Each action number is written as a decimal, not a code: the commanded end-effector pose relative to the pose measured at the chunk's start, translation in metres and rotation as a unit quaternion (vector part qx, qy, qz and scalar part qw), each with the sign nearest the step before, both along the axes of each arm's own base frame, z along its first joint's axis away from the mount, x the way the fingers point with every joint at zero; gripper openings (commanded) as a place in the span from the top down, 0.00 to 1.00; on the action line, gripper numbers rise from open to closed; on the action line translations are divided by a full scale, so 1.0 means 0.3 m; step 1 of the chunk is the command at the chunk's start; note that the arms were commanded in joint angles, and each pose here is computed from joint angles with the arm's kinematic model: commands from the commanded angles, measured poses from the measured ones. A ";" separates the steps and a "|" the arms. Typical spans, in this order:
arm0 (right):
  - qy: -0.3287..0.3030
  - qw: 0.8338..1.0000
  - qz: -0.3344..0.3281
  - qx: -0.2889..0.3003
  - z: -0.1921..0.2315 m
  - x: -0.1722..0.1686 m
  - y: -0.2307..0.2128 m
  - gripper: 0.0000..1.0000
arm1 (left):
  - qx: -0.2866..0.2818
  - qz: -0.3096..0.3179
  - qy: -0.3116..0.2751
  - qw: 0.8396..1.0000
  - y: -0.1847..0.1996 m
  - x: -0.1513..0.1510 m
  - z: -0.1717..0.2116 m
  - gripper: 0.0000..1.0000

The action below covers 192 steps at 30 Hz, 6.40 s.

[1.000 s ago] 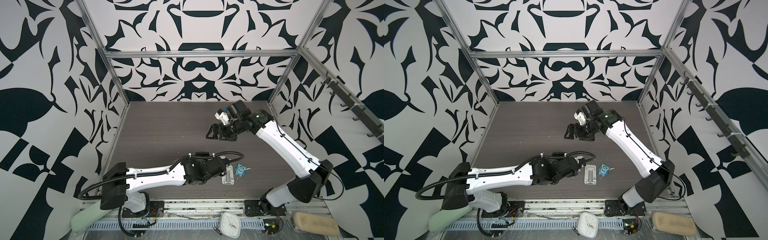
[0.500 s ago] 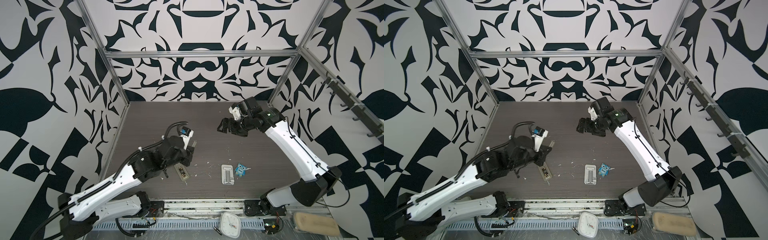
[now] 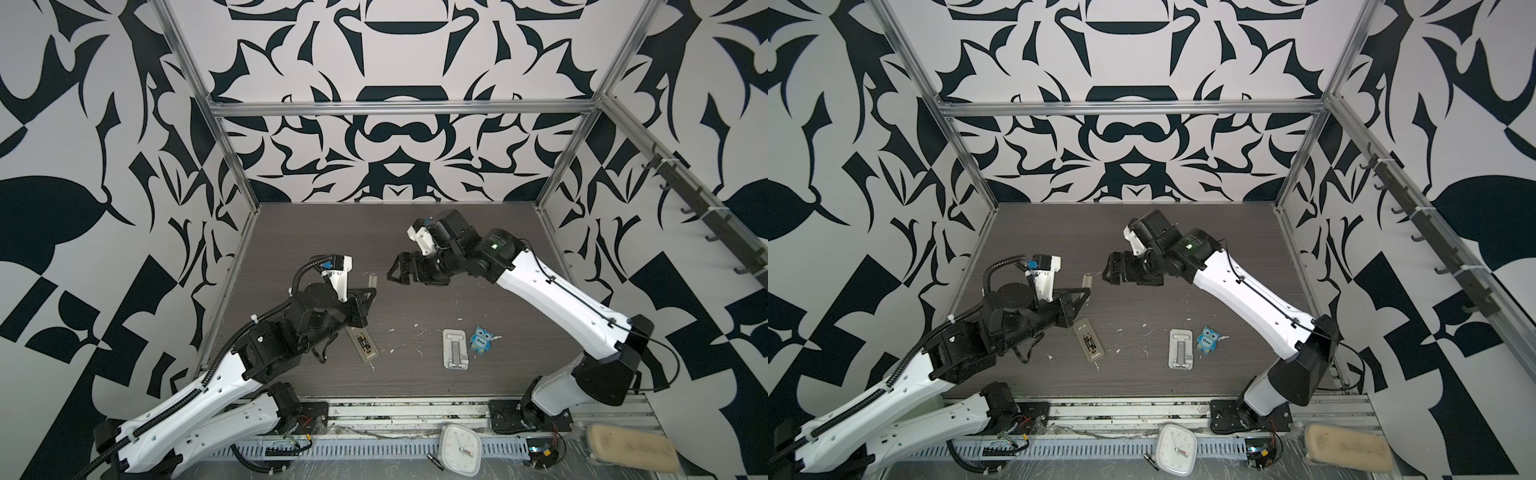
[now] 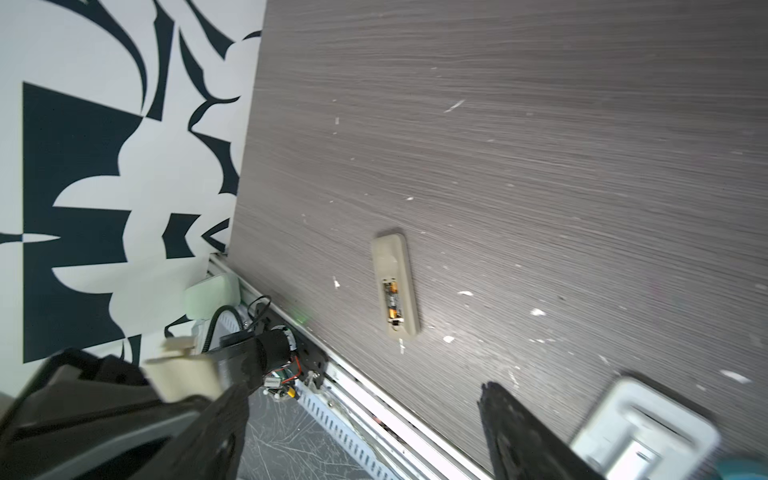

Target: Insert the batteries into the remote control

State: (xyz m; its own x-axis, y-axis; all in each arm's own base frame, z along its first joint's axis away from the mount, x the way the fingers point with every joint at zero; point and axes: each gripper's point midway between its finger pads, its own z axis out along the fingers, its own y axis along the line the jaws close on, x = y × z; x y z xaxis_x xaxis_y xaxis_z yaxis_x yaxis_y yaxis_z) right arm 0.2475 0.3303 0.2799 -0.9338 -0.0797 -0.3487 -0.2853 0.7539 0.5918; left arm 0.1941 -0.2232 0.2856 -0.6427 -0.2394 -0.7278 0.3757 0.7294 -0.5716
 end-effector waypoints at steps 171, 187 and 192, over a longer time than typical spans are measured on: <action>-0.200 0.917 0.197 -0.282 -0.220 -0.136 -0.326 0.93 | -0.043 0.075 0.414 0.906 0.114 -0.123 -0.744 0.19; -0.176 0.926 0.160 -0.293 -0.234 -0.098 -0.408 0.94 | -0.032 0.072 0.401 0.912 -0.057 -0.008 -0.829 0.20; -0.175 0.924 0.171 -0.294 -0.262 -0.060 -0.434 0.96 | -0.019 0.066 0.400 0.914 -0.173 0.016 -0.851 0.20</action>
